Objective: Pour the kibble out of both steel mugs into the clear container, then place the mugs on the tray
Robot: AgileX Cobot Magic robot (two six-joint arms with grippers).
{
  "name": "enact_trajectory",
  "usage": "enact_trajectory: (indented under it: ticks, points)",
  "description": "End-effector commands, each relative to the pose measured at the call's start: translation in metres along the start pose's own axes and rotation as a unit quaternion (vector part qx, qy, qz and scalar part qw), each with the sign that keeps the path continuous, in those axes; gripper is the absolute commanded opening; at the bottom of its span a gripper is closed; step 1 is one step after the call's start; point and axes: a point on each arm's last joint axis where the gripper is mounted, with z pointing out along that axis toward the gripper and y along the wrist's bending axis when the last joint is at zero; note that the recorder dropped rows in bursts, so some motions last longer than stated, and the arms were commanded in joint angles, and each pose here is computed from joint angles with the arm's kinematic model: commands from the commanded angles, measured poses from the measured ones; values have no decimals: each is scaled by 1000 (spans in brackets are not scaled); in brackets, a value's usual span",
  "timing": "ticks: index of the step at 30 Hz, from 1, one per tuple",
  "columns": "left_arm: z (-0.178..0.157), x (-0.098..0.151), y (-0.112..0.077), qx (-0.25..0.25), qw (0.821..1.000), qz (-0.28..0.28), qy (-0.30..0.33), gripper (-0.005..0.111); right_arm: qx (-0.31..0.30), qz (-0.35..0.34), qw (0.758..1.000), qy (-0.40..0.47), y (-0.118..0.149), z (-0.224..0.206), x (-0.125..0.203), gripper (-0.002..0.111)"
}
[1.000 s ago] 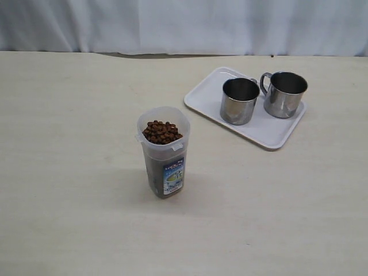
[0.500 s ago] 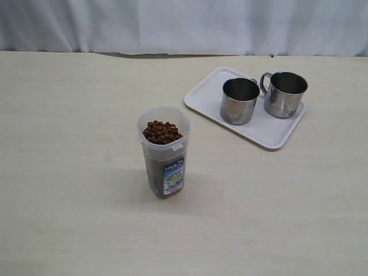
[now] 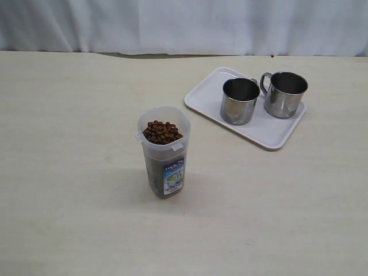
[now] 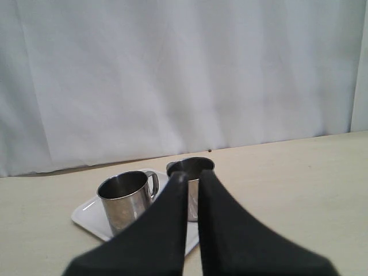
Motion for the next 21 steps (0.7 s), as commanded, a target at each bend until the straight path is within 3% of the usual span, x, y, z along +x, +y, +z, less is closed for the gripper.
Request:
enact_trajectory:
  ticks: [1,21]
  points:
    - [0,1,0,-2,1000,-6,-2,0,4,-1,1000,1,-1,0,1,5]
    - [0,0,0,-2,1000,-6,-3,0,23,-16,1000,-2,-3,0,1,5]
